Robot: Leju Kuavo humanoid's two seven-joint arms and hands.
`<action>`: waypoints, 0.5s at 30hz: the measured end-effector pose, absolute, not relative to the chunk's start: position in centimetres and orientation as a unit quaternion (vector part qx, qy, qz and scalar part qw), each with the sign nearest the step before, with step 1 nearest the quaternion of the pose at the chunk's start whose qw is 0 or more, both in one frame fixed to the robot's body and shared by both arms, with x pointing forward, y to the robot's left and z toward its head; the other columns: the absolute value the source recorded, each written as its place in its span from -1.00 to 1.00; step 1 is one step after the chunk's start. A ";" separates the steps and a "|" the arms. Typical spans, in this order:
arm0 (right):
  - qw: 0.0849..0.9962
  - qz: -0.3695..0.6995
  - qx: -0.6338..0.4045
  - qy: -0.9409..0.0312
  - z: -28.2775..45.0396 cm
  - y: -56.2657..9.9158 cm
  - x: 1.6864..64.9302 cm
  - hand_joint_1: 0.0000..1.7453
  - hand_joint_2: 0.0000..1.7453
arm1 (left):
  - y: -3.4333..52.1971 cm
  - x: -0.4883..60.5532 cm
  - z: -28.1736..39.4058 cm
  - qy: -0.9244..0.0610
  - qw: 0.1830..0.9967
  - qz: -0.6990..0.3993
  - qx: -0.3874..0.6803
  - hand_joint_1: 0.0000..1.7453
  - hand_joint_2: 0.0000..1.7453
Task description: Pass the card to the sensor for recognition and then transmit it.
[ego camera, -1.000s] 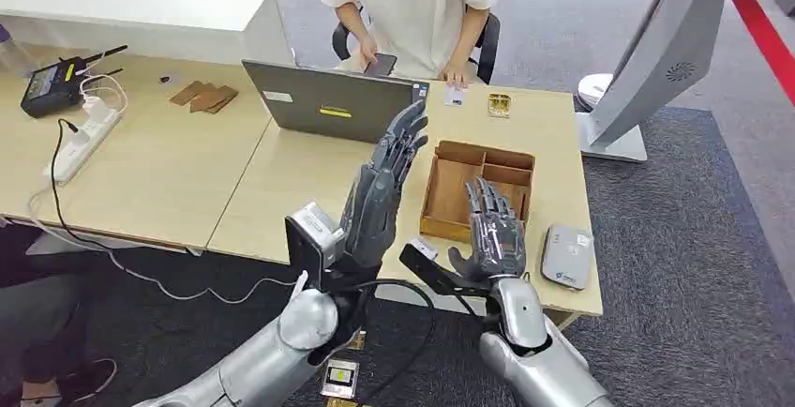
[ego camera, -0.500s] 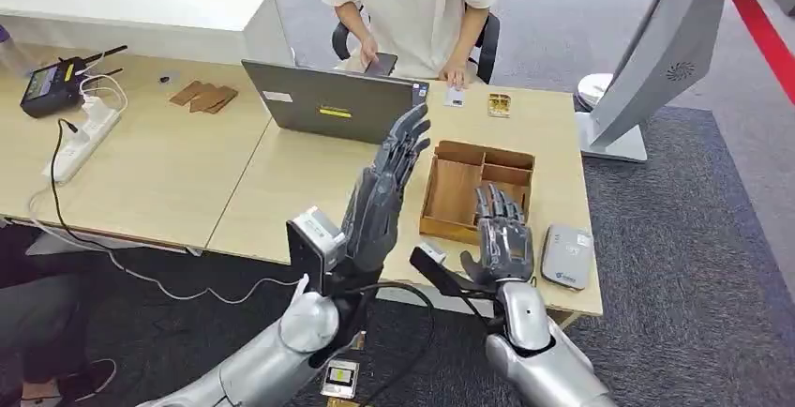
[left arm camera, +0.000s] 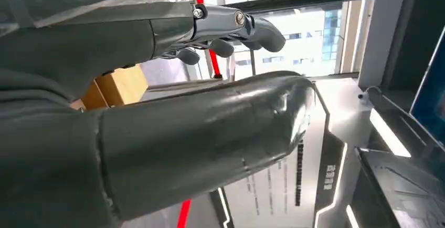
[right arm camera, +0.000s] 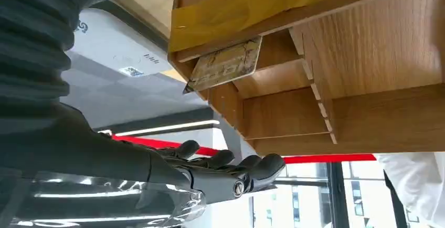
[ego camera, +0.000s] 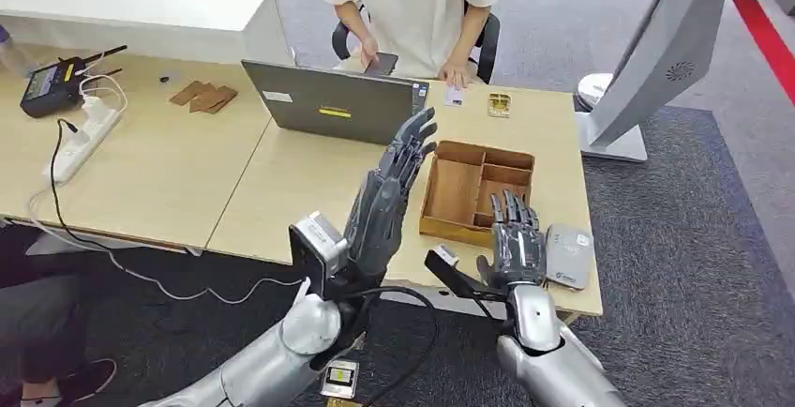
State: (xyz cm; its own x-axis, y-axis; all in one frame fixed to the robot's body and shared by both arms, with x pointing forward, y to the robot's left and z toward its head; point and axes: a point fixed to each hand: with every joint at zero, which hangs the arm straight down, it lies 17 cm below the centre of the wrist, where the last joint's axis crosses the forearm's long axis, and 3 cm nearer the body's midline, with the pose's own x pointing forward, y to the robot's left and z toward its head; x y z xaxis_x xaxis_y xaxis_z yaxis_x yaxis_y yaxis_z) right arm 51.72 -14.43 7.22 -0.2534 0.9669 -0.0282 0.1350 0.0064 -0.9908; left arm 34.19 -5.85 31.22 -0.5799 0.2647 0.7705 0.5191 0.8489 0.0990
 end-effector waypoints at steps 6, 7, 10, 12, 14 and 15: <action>0.395 0.530 -0.465 -0.589 6.9 -14.5 51.7 -1.00 1.00 | -6.0 34.1 31.3 -0.874 0.398 -0.159 -0.228 -1.00 -1.00; 0.394 0.530 -0.465 -0.589 6.9 -14.5 51.7 -1.00 1.00 | -6.0 34.1 31.3 -0.874 0.399 -0.158 -0.229 -1.00 -1.00; 0.394 0.530 -0.464 -0.591 7.0 -14.5 51.8 -1.00 1.00 | -6.0 34.0 31.4 -0.875 0.396 -0.157 -0.231 -1.00 -1.00; 0.394 0.527 -0.463 -0.593 7.1 -14.5 51.9 -1.00 1.00 | -6.0 34.0 31.4 -0.875 0.396 -0.156 -0.232 -1.00 -1.00; 0.392 0.526 -0.463 -0.596 7.4 -14.5 52.1 -1.00 1.00 | -5.9 34.0 31.4 -0.875 0.395 -0.154 -0.233 -1.00 -1.00; 0.391 0.526 -0.464 -0.596 7.5 -14.5 52.2 -1.00 1.00 | -5.9 34.0 31.4 -0.875 0.395 -0.154 -0.233 -1.00 -1.00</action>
